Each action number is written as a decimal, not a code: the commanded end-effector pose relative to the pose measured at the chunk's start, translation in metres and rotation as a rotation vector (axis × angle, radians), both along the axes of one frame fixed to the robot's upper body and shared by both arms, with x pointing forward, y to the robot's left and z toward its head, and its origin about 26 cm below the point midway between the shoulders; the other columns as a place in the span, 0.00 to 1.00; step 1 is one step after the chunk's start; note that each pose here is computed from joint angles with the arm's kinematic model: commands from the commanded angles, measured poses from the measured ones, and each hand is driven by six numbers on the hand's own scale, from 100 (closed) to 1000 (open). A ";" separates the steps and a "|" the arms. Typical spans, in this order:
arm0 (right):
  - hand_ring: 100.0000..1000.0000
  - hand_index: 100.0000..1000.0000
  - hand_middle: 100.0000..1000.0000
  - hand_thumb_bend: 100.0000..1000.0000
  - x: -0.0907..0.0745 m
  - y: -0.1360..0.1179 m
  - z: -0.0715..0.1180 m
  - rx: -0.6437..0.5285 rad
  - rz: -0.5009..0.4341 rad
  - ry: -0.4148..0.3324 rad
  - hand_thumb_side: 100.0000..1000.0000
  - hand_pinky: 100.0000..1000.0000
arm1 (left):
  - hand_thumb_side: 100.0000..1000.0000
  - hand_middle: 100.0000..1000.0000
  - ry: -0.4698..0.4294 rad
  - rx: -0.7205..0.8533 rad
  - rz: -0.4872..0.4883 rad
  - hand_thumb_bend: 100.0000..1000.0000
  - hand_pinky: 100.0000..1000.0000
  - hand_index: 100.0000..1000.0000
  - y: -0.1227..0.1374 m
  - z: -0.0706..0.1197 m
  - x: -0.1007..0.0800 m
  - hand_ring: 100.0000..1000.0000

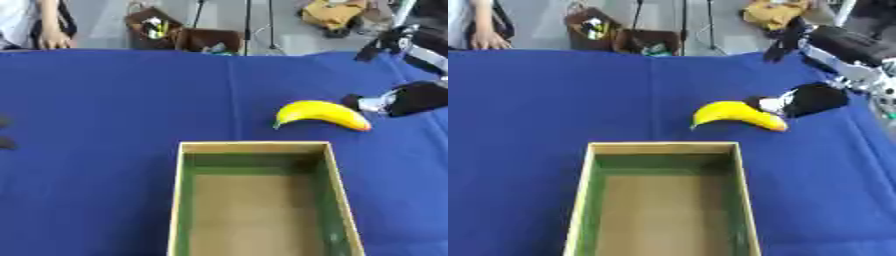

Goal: Pick up objects on the table and place them in the box.

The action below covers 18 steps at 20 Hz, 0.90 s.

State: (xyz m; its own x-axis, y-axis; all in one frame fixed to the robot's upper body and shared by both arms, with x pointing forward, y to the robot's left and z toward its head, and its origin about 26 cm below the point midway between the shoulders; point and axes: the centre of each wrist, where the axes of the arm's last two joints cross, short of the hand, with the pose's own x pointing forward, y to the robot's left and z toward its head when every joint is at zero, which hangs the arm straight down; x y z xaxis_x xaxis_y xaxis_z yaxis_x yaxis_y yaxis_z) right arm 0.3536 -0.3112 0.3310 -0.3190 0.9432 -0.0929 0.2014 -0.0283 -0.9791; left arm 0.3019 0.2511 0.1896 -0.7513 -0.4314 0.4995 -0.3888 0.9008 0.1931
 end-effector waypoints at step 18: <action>0.81 0.81 0.68 0.51 0.012 -0.046 0.003 0.019 0.018 0.078 0.34 0.77 | 1.00 0.66 -0.042 0.028 -0.018 0.00 0.38 0.76 -0.004 0.012 0.000 0.57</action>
